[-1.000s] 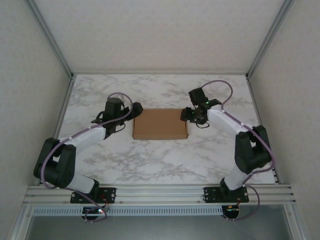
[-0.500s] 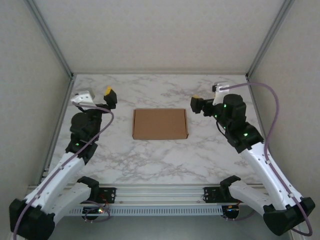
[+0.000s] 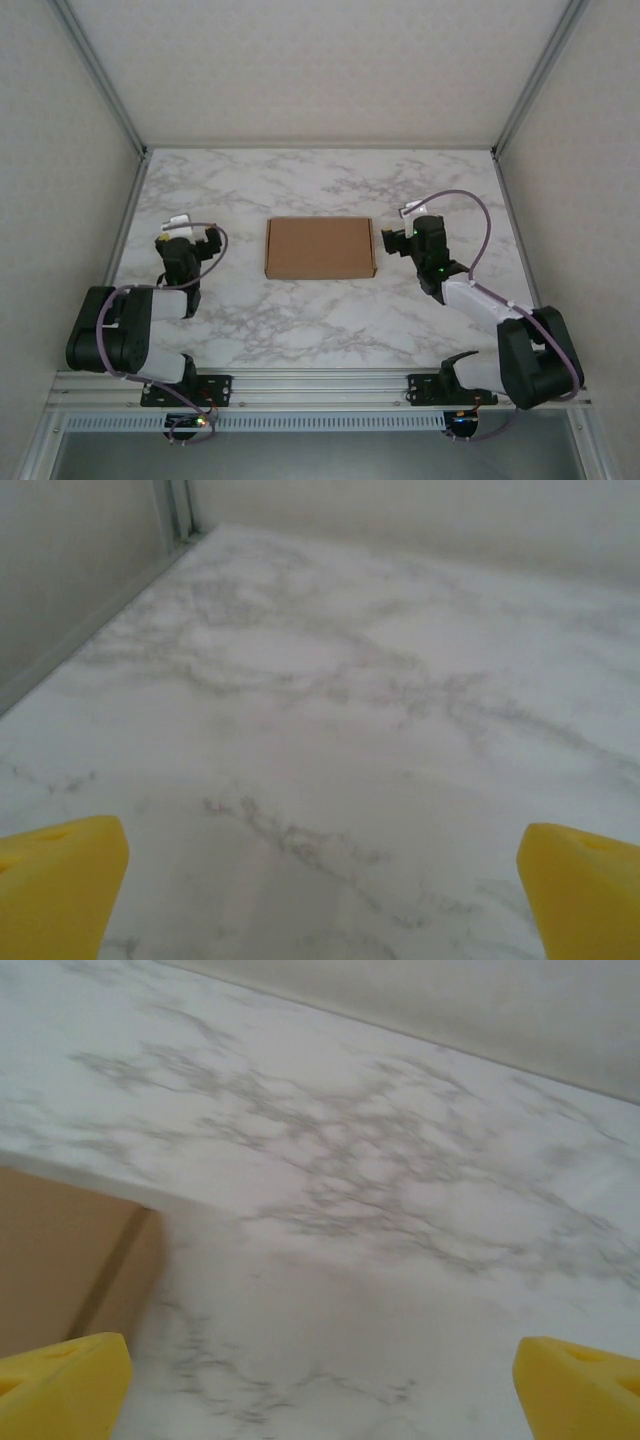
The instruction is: Fold the paper box
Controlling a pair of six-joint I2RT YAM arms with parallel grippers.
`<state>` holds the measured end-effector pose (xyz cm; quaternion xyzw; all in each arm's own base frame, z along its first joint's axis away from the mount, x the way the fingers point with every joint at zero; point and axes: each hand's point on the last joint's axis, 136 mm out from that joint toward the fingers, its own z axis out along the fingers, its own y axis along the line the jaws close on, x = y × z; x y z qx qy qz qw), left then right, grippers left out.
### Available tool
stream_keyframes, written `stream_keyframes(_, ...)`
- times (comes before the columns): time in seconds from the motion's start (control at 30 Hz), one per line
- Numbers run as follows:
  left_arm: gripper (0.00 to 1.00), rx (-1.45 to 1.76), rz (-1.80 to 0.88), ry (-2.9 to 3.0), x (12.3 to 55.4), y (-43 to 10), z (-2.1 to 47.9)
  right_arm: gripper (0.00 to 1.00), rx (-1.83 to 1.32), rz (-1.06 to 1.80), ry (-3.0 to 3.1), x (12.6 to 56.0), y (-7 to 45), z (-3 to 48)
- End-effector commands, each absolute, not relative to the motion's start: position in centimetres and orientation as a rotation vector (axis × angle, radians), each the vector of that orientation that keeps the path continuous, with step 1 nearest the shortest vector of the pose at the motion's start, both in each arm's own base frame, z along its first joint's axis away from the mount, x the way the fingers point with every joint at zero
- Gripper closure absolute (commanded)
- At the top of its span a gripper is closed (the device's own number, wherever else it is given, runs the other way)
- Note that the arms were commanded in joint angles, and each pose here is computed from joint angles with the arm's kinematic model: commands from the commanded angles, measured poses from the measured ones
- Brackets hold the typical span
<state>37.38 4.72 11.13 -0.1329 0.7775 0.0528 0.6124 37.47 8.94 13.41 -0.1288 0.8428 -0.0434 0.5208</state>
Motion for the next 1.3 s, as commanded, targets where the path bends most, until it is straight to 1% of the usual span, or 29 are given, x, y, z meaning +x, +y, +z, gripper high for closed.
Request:
stream_keyframes(0.0, 0.01, -0.349, 0.061, 1.567, 35.9, 5.5, 13.9, 0.01, -0.086, -0.151, 1.958, 38.8, 4.5, 12.9)
stream_keyframes(0.1, 0.01, -0.259, 0.032, 1.649, 37.3, 4.0, 13.1, 0.01, -0.056, -0.074, 1.944, 39.1, 3.3, 11.6)
stream_keyframes(0.17, 0.01, -0.277, 0.029, 1.647, 37.3, 4.3, 13.1, 0.01, -0.118, 0.04, 1.937, 38.6, 3.9, 9.9)
stream_keyframes(0.27, 0.01, -0.277, 0.036, 1.659, 37.3, 4.2, 12.9, 0.01, -0.099, 0.067, 1.93, 38.3, 3.5, 8.2)
stream_keyframes(0.3, 0.01, -0.278, 0.038, 1.648, 37.3, 4.3, 13.0, 0.01, -0.109, 0.08, 1.965, 38.6, 3.7, 8.2)
stream_keyframes(0.4, 0.01, -0.277, 0.039, 1.657, 37.3, 4.2, 12.9, 0.01, -0.014, 0.074, 1.981, 39.3, 2.1, 8.2)
stream_keyframes(1.27, 0.01, -0.281, 0.031, 1.65, 37.3, 4.3, 13.0, 0.01, -0.017, 0.056, 1.981, 39.3, 2.1, 8.2)
